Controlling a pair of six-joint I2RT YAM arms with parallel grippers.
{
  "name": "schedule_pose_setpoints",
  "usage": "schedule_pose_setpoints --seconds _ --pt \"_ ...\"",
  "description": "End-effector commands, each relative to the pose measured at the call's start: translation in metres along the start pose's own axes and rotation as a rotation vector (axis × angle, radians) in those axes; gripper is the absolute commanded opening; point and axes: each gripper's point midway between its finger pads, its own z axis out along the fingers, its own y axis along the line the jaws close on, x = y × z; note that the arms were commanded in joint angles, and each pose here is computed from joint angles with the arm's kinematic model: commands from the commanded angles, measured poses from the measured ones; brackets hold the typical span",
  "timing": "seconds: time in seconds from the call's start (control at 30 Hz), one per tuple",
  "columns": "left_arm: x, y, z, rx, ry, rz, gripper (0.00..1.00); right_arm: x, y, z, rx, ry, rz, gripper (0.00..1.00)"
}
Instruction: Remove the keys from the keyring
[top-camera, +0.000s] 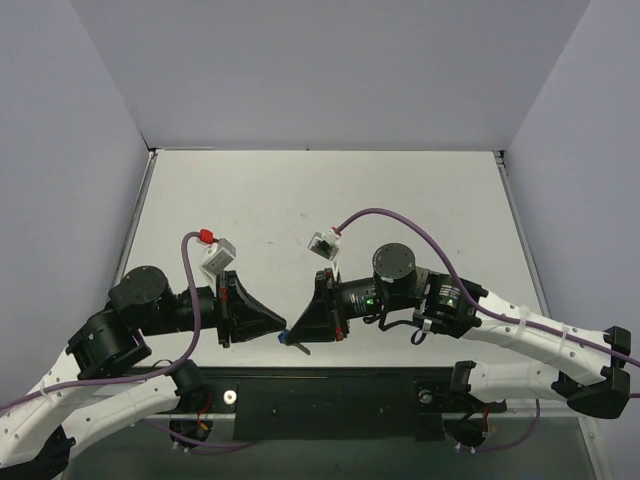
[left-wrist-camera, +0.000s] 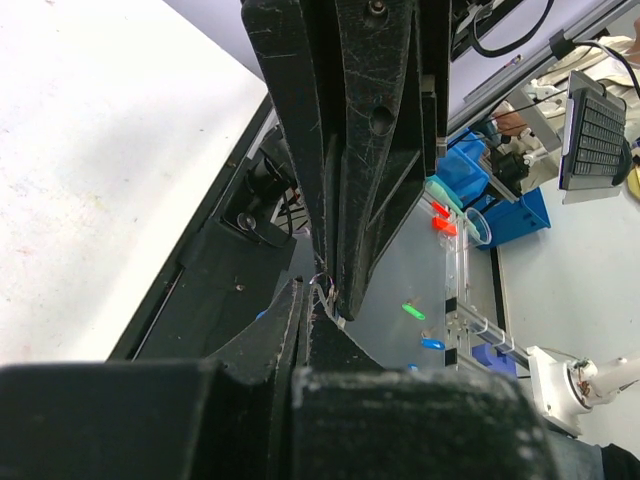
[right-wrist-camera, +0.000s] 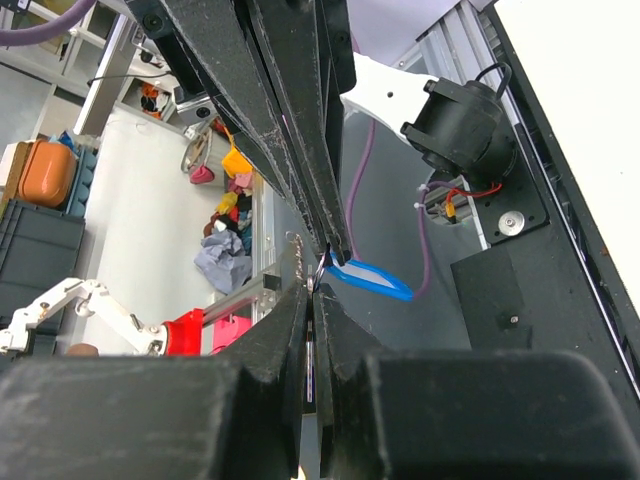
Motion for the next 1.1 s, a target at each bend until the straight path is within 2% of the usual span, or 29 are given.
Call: schedule_pose_setpoints --seconds 0.0,0.33,0.4,0.73,0.83,1.07 --pt "0.008 -0.016 -0.003 0.074 0.072 0.000 0.00 -0.037 0.022 0.002 -0.050 -0.123 -0.057 0.00" --pt "-0.002 -0.014 -0.005 0.036 0.033 -0.002 0.00 -0.038 0.023 0.000 -0.049 -0.130 -0.063 0.00" --pt "-0.003 -0.011 -0.005 0.015 0.023 -0.003 0.03 -0.038 0.023 0.000 -0.048 -0.131 -0.065 0.00" --pt "-0.018 -0.004 -0.015 -0.045 -0.092 0.003 0.47 -0.041 0.026 -0.003 -0.055 -0.147 -0.075 0.00" --pt "-0.022 -0.005 -0.017 -0.045 -0.123 0.004 0.53 -0.041 0.027 -0.004 -0.057 -0.149 -0.078 0.00" --pt "-0.031 -0.005 -0.019 -0.040 -0.199 -0.016 0.55 -0.041 0.027 -0.005 -0.055 -0.155 -0.082 0.00"
